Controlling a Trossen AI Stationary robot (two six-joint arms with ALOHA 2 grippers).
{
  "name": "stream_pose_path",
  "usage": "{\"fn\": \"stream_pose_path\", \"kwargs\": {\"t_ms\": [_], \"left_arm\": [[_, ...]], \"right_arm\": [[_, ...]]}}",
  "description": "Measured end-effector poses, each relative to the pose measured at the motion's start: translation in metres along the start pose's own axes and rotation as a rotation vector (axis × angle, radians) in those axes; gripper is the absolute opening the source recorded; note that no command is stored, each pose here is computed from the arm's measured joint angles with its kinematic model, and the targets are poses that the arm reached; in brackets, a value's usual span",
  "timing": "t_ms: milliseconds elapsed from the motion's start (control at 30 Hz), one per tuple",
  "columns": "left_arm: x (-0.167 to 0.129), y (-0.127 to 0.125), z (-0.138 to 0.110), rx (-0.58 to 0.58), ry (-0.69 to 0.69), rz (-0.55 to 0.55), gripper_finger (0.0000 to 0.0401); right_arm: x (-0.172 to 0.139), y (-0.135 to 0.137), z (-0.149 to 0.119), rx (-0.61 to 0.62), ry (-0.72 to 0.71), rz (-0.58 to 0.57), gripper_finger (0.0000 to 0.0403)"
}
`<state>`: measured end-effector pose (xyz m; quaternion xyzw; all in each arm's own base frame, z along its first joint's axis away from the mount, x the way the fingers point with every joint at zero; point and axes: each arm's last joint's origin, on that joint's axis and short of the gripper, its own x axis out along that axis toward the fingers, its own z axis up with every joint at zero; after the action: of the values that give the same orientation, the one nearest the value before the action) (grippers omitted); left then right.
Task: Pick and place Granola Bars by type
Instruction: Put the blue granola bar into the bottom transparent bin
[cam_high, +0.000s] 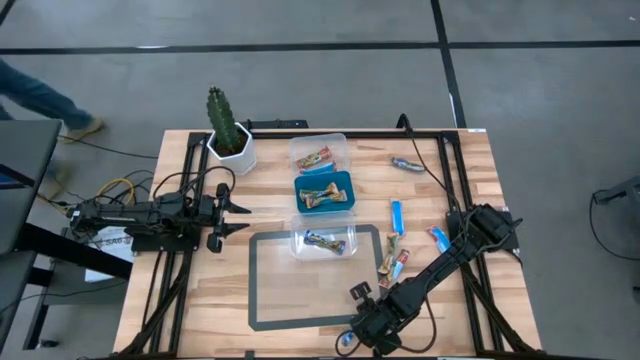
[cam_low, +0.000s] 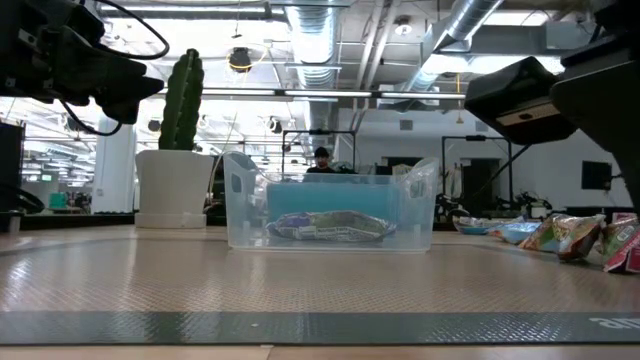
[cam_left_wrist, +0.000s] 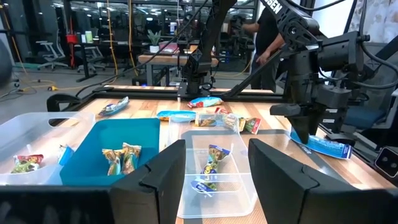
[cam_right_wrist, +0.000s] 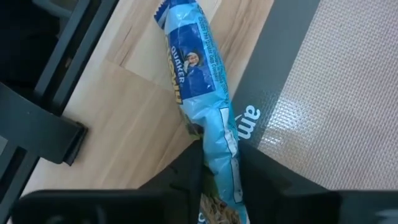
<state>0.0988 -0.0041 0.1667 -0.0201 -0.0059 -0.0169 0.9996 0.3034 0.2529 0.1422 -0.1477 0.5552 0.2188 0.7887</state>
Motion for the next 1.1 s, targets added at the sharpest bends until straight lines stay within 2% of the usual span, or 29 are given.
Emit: {"fn": "stream_pose_path", "kwargs": {"t_ms": [267,433,600,833,933,1100], "left_arm": [[0.0,0.0,0.0,-0.001,0.0,0.0,0.0168],[0.0,0.0,0.0,-0.008,0.0,0.0,0.0168],[0.0,0.0,0.0,-0.003,-0.001,0.0,0.0168],[0.0,0.0,0.0,0.002,0.0,0.0,0.0168],[0.0,0.0,0.0,-0.008,-0.001,0.0,0.0168],[0.0,0.0,0.0,-0.002,-0.001,0.0,0.0168]], "right_arm": [[-0.001,-0.001,0.003,0.004,-0.032,0.0,0.0061],[-0.007,-0.006,0.013,0.003,-0.124,0.007,0.006],[-0.027,-0.021,0.023,0.029,-0.229,-0.017,0.006],[-0.064,-0.061,0.037,0.085,-0.402,-0.172,0.006],[-0.081,-0.087,0.039,0.114,-0.46,-0.25,0.006],[-0.12,-0.139,0.032,0.239,-0.538,-0.368,0.006]]}}
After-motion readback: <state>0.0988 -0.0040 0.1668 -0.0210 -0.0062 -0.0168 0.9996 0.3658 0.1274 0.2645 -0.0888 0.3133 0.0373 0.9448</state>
